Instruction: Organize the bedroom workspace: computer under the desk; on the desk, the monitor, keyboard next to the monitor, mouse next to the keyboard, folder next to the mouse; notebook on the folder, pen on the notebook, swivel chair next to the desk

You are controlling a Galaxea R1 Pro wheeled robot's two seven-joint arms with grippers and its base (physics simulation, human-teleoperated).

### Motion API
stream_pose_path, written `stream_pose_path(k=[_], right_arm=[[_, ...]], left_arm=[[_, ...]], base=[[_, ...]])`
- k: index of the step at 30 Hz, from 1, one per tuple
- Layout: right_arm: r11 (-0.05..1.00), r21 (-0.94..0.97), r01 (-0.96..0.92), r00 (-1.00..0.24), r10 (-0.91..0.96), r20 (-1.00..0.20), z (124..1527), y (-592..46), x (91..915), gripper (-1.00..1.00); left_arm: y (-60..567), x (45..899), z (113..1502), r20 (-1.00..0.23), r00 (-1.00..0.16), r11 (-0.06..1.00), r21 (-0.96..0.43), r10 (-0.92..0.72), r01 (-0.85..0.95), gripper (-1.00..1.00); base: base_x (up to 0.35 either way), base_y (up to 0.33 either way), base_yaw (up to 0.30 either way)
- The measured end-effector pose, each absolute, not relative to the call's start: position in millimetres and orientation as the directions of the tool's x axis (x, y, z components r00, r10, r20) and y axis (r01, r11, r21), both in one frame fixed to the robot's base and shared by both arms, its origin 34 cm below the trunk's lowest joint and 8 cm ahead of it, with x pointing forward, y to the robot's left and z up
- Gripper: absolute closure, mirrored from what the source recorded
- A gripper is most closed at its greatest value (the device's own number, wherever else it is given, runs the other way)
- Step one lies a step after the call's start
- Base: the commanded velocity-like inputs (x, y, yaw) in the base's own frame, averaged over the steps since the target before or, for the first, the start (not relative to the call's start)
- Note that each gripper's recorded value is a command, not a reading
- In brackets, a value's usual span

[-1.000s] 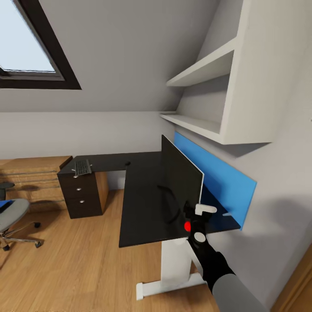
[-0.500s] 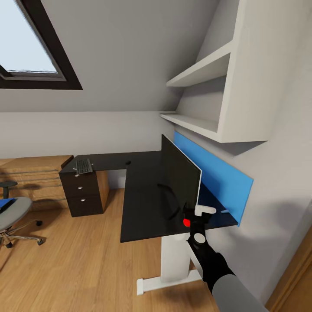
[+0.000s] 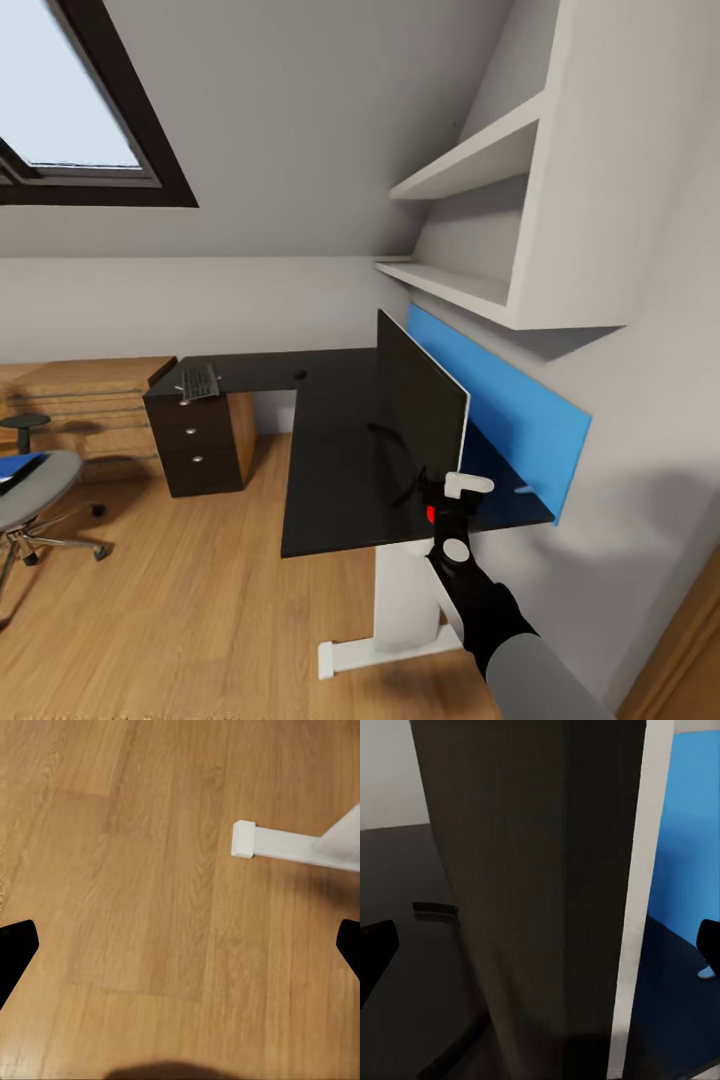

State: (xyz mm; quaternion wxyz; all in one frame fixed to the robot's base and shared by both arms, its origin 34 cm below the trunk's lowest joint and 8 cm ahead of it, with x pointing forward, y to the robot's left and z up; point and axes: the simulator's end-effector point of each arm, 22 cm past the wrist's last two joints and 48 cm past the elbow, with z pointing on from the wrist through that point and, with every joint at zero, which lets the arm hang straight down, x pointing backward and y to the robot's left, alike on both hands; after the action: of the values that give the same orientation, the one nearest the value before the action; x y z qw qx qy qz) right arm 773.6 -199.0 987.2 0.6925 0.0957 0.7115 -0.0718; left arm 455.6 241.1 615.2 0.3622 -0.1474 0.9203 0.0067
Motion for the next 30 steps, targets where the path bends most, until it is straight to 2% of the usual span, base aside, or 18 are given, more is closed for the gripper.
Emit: stream_pose_path(k=[9, 25, 30], right_arm=[[0.971, 0.040, 0.237, -0.004, 0.042, -0.999, 989.5, -199.3, 773.7, -1.00], [0.971, 0.042, 0.236, -0.003, 0.044, -0.999, 989.5, -199.1, 773.8, -1.00], [0.971, 0.042, 0.236, -0.003, 0.044, -0.999, 989.4, -198.6, 773.8, -1.00]], left_arm=[[241.1, 454.6, 614.2, -0.666, -0.696, 0.956, -0.094, -0.267, -0.276, -1.00], [241.1, 454.5, 614.1, -0.666, -0.697, 0.956, -0.093, -0.266, -0.277, -1.00], [241.1, 454.4, 614.1, -0.666, -0.697, 0.956, -0.094, -0.267, -0.277, -1.00]], base=[[0.000, -0.205, 0.142], [0.000, -0.015, 0.011], [0.000, 0.000, 0.154]])
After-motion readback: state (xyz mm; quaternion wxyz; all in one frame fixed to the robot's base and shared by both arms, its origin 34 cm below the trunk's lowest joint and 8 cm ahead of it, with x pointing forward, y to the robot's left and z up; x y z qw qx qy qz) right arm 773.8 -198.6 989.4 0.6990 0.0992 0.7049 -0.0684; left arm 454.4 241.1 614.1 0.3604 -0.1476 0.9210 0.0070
